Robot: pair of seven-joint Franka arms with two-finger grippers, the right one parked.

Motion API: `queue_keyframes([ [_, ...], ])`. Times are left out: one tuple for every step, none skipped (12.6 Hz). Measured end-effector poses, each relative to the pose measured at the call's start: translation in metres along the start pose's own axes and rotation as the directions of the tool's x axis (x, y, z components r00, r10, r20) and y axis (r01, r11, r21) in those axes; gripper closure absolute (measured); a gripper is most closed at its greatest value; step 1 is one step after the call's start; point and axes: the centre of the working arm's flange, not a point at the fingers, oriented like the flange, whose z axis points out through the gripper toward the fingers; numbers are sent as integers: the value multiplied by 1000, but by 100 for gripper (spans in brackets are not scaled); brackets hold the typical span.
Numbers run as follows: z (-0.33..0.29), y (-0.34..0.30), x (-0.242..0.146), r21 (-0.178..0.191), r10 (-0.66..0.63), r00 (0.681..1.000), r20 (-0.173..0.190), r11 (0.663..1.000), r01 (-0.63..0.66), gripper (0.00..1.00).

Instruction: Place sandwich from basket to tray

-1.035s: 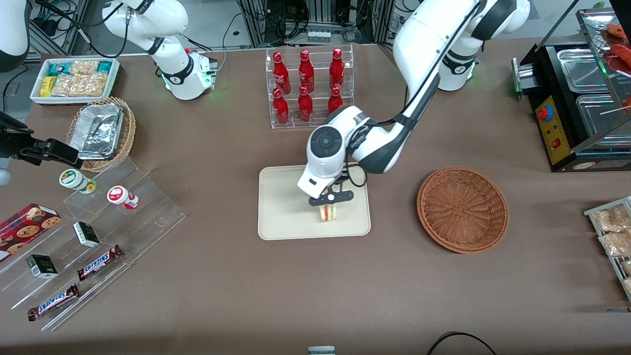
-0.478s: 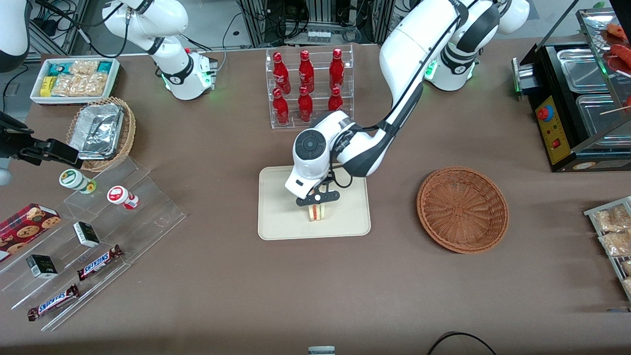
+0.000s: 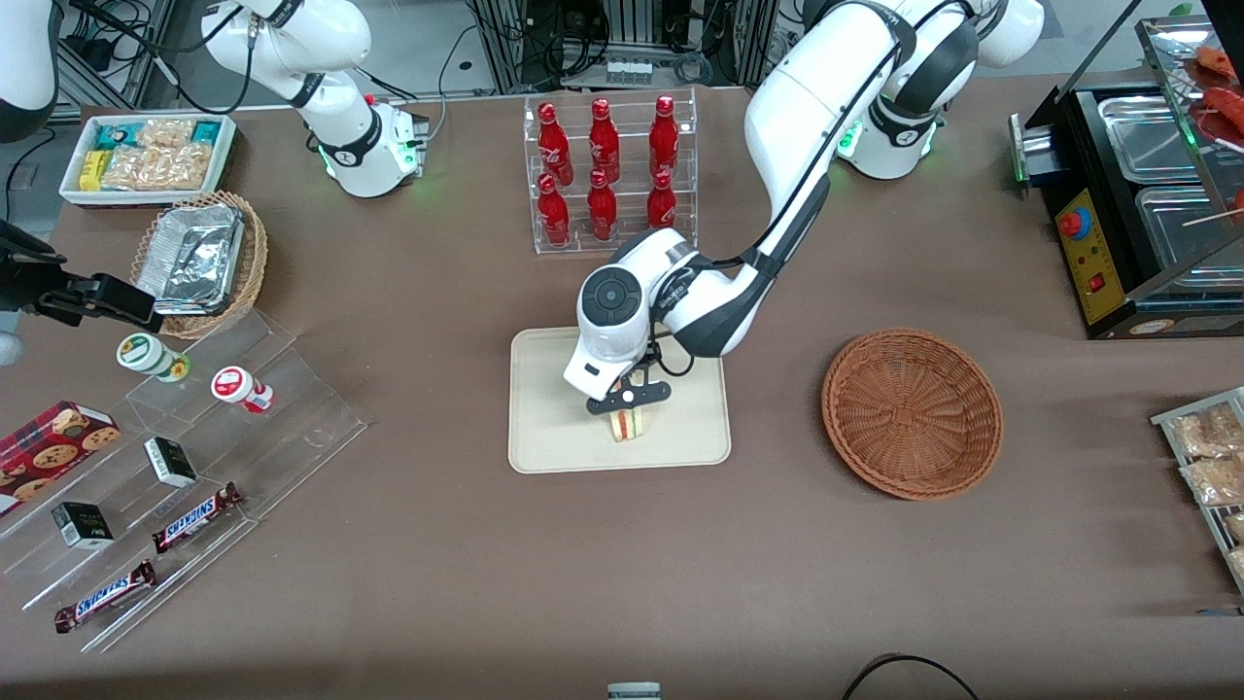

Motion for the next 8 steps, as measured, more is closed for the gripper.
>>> queue_keyframes([
  [-2, 1, 0, -3, -1, 1000, -2, 1000, 1, 46],
  [-5, 2, 1, -7, -1, 1000, -4, 1000, 1, 35],
  [-11, 3, 2, -11, -1, 1000, -7, 1000, 1, 24],
  [-23, 5, 3, -10, -1, 1000, -8, 1000, 1, 12],
  [-39, 6, 3, -8, -2, 1000, -8, 1000, 2, 1],
  [-57, 6, 3, -9, -3, 1000, -8, 1000, 3, 0],
  [-76, 7, 1, -17, -3, 1000, -11, 1000, 2, 0],
  [-94, 6, 0, -24, 6, 1000, -19, 1000, -6, 0],
])
